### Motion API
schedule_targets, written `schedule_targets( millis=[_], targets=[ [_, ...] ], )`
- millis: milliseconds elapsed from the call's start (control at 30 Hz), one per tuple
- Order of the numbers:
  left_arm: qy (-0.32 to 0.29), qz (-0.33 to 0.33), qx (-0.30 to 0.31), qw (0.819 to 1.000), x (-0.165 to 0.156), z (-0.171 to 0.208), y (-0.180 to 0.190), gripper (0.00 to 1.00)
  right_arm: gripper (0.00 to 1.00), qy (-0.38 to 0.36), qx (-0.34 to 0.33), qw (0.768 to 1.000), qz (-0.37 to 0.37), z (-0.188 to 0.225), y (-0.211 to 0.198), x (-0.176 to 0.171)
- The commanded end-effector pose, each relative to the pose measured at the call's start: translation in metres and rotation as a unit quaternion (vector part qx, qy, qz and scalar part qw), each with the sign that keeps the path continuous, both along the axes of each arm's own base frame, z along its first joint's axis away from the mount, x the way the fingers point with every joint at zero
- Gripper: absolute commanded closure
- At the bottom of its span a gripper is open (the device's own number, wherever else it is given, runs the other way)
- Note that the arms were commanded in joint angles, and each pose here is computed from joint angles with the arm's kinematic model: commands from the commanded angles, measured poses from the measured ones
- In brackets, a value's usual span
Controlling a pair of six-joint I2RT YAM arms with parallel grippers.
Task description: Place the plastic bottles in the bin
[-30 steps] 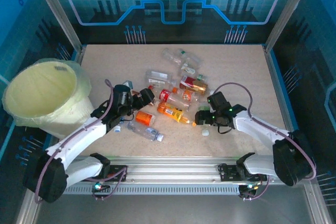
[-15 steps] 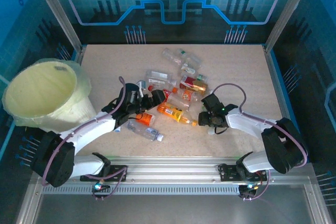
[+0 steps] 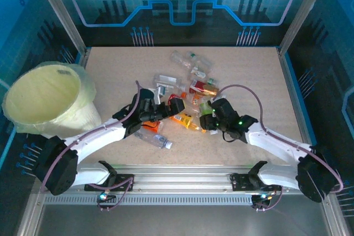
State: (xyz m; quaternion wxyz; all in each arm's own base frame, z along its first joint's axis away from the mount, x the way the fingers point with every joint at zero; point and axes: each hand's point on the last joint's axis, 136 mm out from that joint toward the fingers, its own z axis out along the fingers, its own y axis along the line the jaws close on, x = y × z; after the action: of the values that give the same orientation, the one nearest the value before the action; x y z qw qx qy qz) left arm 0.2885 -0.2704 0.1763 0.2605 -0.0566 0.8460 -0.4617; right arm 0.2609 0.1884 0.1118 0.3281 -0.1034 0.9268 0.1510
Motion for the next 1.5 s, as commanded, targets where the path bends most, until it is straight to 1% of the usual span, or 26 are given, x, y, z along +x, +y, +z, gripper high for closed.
schedule_targets(
  millis=[0, 133, 300, 467, 567, 700, 800, 867, 900, 967, 1033, 1067, 1100, 1133, 1233, 1333, 1433, 1467],
  targets=[
    [-0.035, -0.049, -0.02, 0.998, -0.003, 0.024, -0.027, 0.01, 0.49, -0.049, 0.04, 0.995, 0.077, 0.023, 0.026, -0.006],
    [-0.055, -0.079, -0.034, 0.995, -0.007, 0.032, -0.048, 0.01, 0.49, -0.07, 0.083, 0.987, 0.121, 0.036, 0.041, -0.016],
    [-0.073, -0.082, -0.052, 0.993, -0.006, 0.039, -0.057, 0.01, 0.49, -0.07, 0.097, 0.98, 0.161, 0.041, 0.054, -0.027],
    [-0.062, -0.052, -0.02, 0.997, 0.001, 0.023, -0.051, 0.01, 0.47, -0.076, 0.113, 0.971, 0.195, 0.047, 0.068, -0.037],
    [-0.056, -0.047, -0.014, 0.997, 0.0, 0.018, -0.05, 0.02, 0.47, -0.08, 0.122, 0.967, 0.211, 0.05, 0.075, -0.04],
    [-0.05, -0.055, -0.012, 0.997, -0.005, 0.016, -0.05, 0.14, 0.47, -0.085, 0.135, 0.962, 0.22, 0.054, 0.082, -0.041],
    [-0.052, -0.058, -0.012, 0.997, -0.008, 0.018, -0.048, 0.32, 0.46, -0.094, 0.146, 0.957, 0.231, 0.057, 0.086, -0.043],
    [-0.056, -0.058, -0.015, 0.997, -0.009, 0.021, -0.047, 0.41, 0.43, -0.097, 0.146, 0.957, 0.231, 0.057, 0.087, -0.042],
    [-0.059, -0.054, -0.014, 0.997, -0.009, 0.022, -0.045, 0.44, 0.41, -0.099, 0.145, 0.957, 0.231, 0.058, 0.086, -0.042],
    [-0.069, -0.041, -0.007, 0.997, -0.009, 0.027, -0.038, 0.46, 0.31, -0.103, 0.14, 0.958, 0.227, 0.06, 0.084, -0.041],
    [-0.089, -0.019, 0.014, 0.996, -0.006, 0.036, -0.026, 0.46, 0.23, -0.108, 0.132, 0.96, 0.224, 0.063, 0.079, -0.041],
    [-0.101, -0.004, 0.034, 0.994, -0.005, 0.042, -0.016, 0.46, 0.19, -0.111, 0.126, 0.962, 0.216, 0.065, 0.076, -0.04],
    [-0.116, 0.015, 0.057, 0.992, -0.003, 0.053, -0.003, 0.46, 0.13, -0.116, 0.121, 0.963, 0.212, 0.068, 0.072, -0.04],
    [-0.13, 0.034, 0.08, 0.988, -0.001, 0.063, 0.009, 0.46, 0.09, -0.121, 0.117, 0.964, 0.207, 0.072, 0.069, -0.039],
    [-0.167, 0.103, 0.164, 0.967, 0.006, 0.106, 0.06, 0.47, 0.0, -0.143, 0.099, 0.971, 0.165, 0.083, 0.051, -0.032],
    [-0.186, 0.173, 0.236, 0.938, 0.008, 0.152, 0.119, 0.5, 0.0, -0.16, 0.075, 0.977, 0.115, 0.089, 0.031, -0.024],
    [-0.206, 0.247, 0.295, 0.9, 0.004, 0.2, 0.178, 0.51, 0.0, -0.169, 0.056, 0.98, 0.092, 0.089, 0.018, -0.021],
    [-0.215, 0.27, 0.315, 0.884, 0.003, 0.217, 0.197, 0.51, 0.0, -0.172, 0.052, 0.98, 0.08, 0.089, 0.013, -0.019]
  ],
)
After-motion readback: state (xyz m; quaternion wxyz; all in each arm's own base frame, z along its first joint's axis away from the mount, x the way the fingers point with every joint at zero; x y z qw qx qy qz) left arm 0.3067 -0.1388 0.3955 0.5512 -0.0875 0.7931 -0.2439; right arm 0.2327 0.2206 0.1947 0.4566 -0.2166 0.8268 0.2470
